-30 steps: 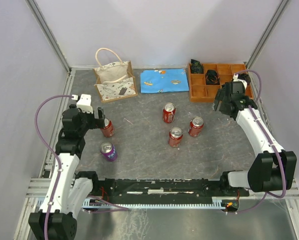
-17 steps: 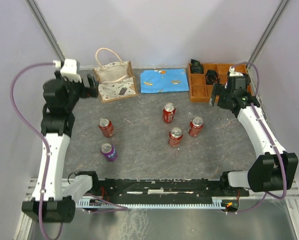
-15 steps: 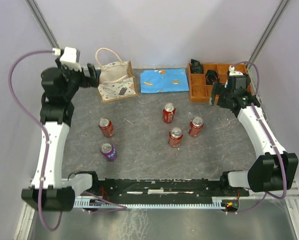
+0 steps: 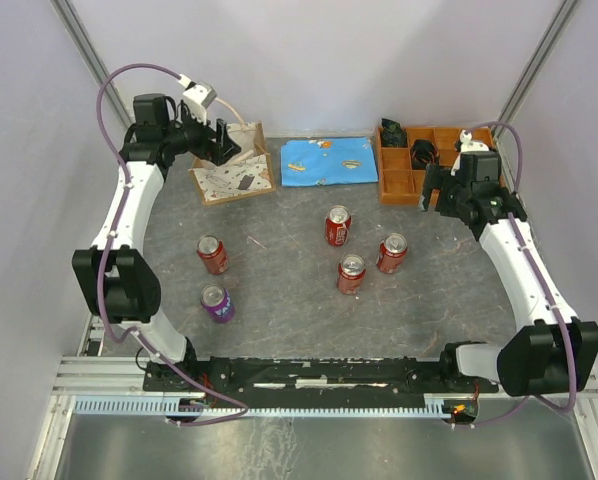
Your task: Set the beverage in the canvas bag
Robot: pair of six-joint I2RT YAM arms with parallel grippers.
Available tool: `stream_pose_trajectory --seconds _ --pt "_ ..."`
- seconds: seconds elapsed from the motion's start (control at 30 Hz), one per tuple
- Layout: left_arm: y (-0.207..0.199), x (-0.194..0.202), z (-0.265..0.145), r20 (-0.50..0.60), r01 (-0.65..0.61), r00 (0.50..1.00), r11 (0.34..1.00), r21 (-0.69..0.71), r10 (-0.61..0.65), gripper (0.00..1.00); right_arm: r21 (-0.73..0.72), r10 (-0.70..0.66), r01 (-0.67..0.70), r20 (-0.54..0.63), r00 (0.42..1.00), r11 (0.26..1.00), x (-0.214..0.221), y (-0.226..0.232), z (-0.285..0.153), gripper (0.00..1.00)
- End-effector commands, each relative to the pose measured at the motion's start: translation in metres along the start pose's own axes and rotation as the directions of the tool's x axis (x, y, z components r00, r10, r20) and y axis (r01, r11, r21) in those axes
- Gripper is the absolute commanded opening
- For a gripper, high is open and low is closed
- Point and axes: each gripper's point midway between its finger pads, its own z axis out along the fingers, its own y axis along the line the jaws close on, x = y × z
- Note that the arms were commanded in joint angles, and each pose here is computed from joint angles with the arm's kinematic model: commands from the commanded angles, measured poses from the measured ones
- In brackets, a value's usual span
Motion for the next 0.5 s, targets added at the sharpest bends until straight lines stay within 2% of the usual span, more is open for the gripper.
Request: stream_pose_trajectory --seconds 0.0,0.1,0.23,0.47 --pt "-0.027 -0.033 -0.008 0.080 -0.152 0.987 0.975 0.163 0.141 0.89 -0.002 -0.008 0.009 0.049 0.999 1.000 -0.007 -0.003 -0.014 0.99" --pt "-0.038 -0.024 -0.005 0.062 -0.144 0.989 0.964 0.224 0.134 0.88 0.008 -0.011 0.010 0.043 0.999 1.000 -0.004 -0.005 -0.018 0.99" --pt "-0.049 0.004 0.003 -0.004 -0.189 0.980 0.948 0.258 0.197 0.88 0.014 -0.009 0.009 0.041 0.999 1.000 -0.003 -0.006 -0.018 0.99" --pt "-0.023 0.038 0.025 -0.080 -0.299 0.947 0.944 0.142 0.312 0.89 -0.001 0.000 0.000 0.035 0.999 1.000 -0.006 -0.003 -0.015 0.99"
